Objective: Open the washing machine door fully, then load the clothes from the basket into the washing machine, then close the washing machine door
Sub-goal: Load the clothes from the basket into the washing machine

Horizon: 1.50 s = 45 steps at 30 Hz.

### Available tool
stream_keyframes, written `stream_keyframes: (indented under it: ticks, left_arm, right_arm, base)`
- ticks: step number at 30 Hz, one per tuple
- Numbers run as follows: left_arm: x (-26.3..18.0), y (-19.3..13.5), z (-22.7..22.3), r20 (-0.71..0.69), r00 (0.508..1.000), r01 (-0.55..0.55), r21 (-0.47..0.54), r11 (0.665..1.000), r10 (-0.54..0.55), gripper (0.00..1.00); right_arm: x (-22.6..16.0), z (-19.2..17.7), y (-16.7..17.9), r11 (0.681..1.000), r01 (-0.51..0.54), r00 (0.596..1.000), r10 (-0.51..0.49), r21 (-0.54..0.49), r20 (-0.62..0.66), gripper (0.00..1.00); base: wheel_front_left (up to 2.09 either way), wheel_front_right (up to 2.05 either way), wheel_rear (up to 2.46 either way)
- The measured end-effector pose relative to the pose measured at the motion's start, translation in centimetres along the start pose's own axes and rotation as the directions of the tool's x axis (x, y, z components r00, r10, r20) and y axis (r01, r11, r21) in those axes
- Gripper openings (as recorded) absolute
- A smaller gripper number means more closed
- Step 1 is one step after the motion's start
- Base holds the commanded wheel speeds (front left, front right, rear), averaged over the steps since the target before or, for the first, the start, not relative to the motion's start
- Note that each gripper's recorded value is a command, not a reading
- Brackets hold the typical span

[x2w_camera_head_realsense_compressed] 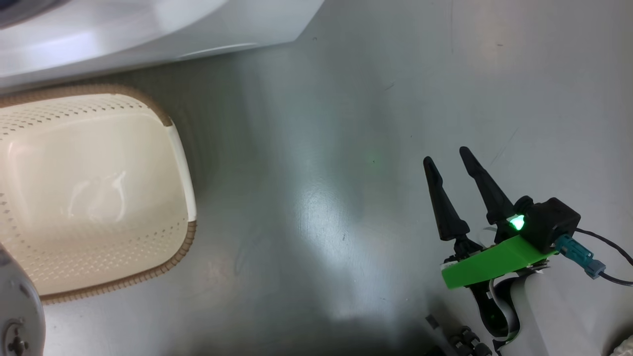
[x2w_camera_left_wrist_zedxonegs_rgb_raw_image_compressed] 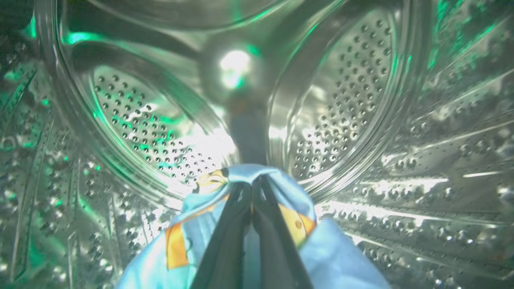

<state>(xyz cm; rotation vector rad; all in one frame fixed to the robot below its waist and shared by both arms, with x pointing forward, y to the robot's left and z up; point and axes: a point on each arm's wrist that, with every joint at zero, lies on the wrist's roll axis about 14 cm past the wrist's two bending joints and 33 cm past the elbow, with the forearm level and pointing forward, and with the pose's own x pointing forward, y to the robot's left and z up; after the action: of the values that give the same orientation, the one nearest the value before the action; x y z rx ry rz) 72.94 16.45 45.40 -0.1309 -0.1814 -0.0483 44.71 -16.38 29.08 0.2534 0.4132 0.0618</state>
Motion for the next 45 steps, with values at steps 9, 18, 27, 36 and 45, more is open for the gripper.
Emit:
stream_keyframes:
  ticks: [9, 18, 27, 36, 45]
  left_arm:
    - [-0.9, 0.6, -2.7, -0.118, 0.993, -0.017, -0.009, 1.0, 0.016, 1.0]
    - [-1.3, 0.1, -1.3, -0.121, 0.993, -0.012, -0.015, 1.0, 0.01, 1.0]
    - [-4.0, -0.1, 0.1, -0.14, 0.99, 0.001, -0.014, 1.0, -0.002, 1.0]
    - [-6.6, 0.4, 2.9, -0.107, 0.994, -0.004, -0.012, 1.0, 0.002, 1.0]
    - [-10.4, 1.1, 3.2, -0.112, 0.994, -0.016, -0.01, 1.0, 0.015, 1.0]
  right_arm:
    - [0.0, 0.5, 0.4, 1.0, -0.008, 1.0, 0.008, 0.002, 0.012, 1.0]
    - [0.1, 1.7, 1.1, 1.0, -0.025, 0.999, 0.025, 0.004, 0.043, 1.0]
    - [-0.1, 3.8, 2.3, 0.999, -0.054, 0.994, 0.054, 0.001, 0.091, 1.0]
    - [-0.9, 5.9, 3.4, 0.997, -0.079, 0.987, 0.079, -0.004, 0.14, 1.0]
    - [-1.8, 7.0, 3.8, 0.996, -0.086, 0.983, 0.086, -0.005, 0.164, 1.0]
  base:
    - [0.0, 0.0, 0.0]
    - [0.0, 0.0, 0.0]
    - [0.0, 0.0, 0.0]
    - [0.0, 0.0, 0.0]
    - [0.0, 0.0, 0.0]
